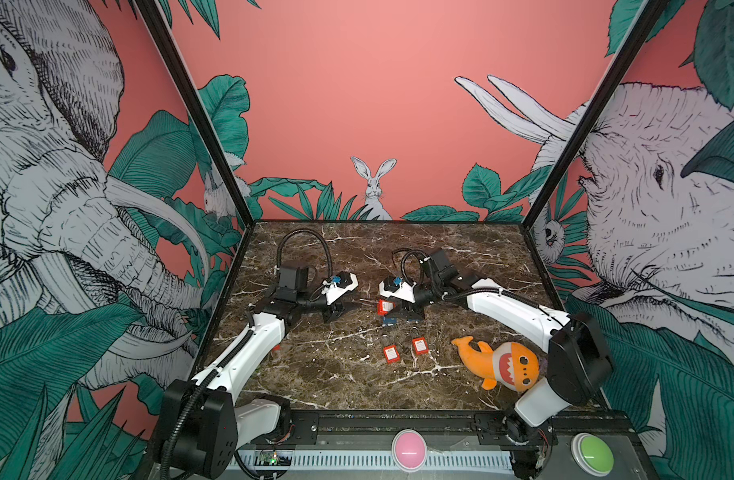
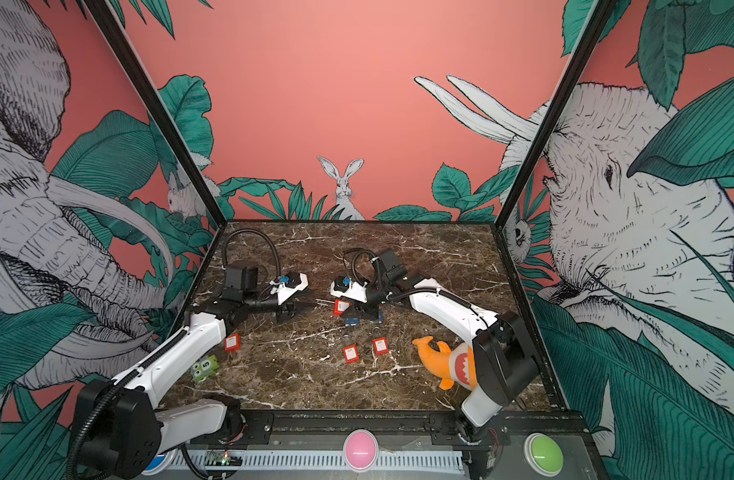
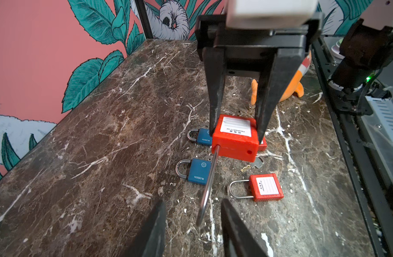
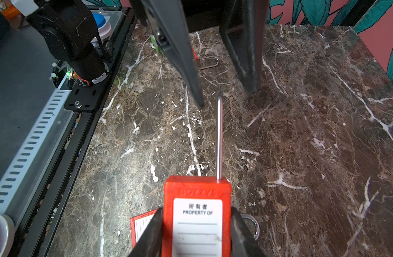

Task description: Lock with the key

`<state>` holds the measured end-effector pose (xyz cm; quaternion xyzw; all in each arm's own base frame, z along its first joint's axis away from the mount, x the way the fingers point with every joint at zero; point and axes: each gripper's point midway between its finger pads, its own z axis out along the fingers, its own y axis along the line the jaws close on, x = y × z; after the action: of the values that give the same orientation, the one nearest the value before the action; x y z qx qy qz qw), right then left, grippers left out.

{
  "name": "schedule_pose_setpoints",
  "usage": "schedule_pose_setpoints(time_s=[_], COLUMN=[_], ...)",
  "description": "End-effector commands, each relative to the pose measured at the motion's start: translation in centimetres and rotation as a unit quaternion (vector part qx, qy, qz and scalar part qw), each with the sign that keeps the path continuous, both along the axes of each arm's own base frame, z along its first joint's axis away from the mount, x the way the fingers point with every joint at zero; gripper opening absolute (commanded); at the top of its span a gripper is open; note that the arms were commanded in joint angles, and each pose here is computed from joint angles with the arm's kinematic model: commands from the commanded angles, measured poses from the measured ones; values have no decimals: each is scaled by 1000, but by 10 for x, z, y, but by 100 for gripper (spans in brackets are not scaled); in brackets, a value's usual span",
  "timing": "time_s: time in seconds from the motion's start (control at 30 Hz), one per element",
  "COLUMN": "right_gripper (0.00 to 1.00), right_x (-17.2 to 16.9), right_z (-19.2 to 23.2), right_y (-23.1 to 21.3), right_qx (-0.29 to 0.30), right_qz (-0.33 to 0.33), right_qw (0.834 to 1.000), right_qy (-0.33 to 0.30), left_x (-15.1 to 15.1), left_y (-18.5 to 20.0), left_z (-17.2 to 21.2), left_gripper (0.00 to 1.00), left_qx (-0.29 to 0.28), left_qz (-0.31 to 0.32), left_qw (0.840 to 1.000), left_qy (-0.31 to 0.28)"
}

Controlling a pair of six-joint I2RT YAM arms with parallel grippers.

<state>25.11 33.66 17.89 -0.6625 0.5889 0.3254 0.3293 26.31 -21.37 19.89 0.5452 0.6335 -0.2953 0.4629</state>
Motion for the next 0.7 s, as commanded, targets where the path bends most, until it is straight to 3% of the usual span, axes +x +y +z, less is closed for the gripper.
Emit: schedule_pose_setpoints(time_s=[0.0,0.1,0.27,0.67], right_gripper=[22,22,22,23], right_x=[-4,-4,-5,-3], right_z=[25,26,26,29], right_y=[3,4,4,3], right_qx=[29,31,30,36], right_qz=[20,21,22,17], right_qw=[999,999,999,998], right_qy=[-29,-31,-29,-50], left_x=[-7,-9,-12,-15], left_y=[-5,-8,-14,-17], left_z=[3,1,0,-4], left_gripper=[35,33,19,15], left_qx=[-4,-2,-5,0], left_qz=[-15,-20,-34,-45], left_qw=[1000,1000,999,999], left_qy=[-5,-4,4,25])
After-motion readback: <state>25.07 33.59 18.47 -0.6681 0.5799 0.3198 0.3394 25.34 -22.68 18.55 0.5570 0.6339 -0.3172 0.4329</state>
